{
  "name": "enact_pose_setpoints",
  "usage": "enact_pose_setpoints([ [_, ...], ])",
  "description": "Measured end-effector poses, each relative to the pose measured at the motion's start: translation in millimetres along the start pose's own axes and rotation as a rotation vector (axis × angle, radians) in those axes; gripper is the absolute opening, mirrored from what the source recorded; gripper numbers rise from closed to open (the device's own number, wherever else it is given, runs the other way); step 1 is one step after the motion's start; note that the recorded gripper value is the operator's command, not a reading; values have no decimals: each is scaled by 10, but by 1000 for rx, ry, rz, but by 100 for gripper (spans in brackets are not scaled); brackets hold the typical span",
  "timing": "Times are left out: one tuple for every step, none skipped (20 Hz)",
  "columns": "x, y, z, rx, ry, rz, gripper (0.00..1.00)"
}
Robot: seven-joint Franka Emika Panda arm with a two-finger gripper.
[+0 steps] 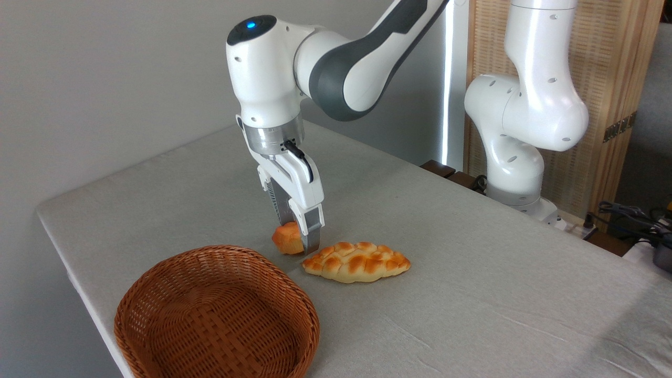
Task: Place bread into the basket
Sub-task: 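Lower the open gripper onto the small round orange roll and close, then lift the round roll and carry it over the wicker basket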
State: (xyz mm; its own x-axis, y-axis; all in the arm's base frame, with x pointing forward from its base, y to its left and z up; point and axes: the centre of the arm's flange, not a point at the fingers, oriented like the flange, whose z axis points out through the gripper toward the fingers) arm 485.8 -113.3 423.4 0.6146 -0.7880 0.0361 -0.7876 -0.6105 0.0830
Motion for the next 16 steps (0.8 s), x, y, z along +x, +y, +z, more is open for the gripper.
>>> enact_pose_setpoints([
  [2, 0, 13, -2, 1, 0, 10],
  [1, 1, 19, -3, 1, 0, 10],
  [1, 3, 23, -4, 1, 0, 10],
  [1, 4, 26, -5, 0, 0, 9],
  [2, 5, 27, -5, 0, 0, 9],
  [1, 5, 27, -5, 0, 0, 9],
  [1, 5, 29, -5, 0, 0, 6],
  [1, 5, 30, -5, 0, 0, 5],
  [1, 5, 32, -5, -1, 0, 5],
  [1, 5, 33, -6, -1, 0, 5],
  [2, 4, 36, -6, -1, 0, 5],
  [2, 4, 38, -6, -1, 0, 5],
  [2, 3, 39, -6, -2, 1, 4],
  [2, 3, 38, -6, -1, 2, 4],
  [6, 0, 25, -5, 0, 2, 4],
  [17, -5, -9, -4, 2, 3, 3],
])
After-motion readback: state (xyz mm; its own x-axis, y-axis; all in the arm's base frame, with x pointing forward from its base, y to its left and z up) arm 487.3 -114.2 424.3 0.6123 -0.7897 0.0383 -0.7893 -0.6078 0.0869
